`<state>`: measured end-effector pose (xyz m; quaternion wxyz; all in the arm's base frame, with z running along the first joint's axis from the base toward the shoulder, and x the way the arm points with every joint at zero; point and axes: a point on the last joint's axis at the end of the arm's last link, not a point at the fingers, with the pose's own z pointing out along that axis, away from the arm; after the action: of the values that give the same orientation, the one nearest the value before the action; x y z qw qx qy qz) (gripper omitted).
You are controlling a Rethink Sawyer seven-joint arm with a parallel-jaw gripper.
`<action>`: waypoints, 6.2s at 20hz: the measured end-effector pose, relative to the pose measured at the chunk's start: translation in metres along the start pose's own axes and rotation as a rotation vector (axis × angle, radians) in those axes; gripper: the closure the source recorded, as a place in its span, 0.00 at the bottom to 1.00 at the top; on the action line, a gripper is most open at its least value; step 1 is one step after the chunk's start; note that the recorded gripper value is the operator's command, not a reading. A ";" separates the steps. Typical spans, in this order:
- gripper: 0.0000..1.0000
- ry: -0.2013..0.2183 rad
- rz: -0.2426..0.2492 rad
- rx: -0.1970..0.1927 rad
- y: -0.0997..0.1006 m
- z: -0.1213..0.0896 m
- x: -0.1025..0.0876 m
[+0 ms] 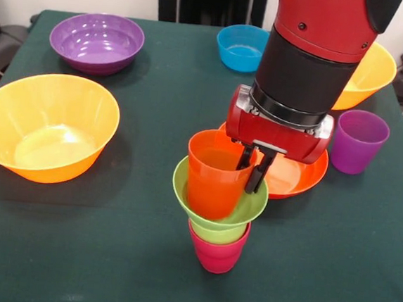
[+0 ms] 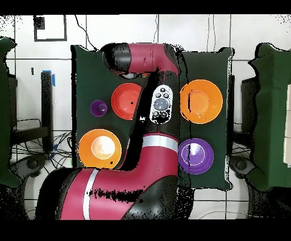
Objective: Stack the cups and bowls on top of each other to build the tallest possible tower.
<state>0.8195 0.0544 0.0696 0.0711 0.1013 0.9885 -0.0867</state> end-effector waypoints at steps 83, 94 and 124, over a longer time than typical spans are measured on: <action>0.00 0.110 0.187 -0.158 0.074 -0.091 0.054; 0.00 0.127 0.245 -0.140 0.086 -0.069 0.096; 0.00 0.089 0.394 -0.137 0.125 -0.069 0.131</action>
<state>0.7109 0.2122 0.0963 0.0498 0.2912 0.9554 0.0011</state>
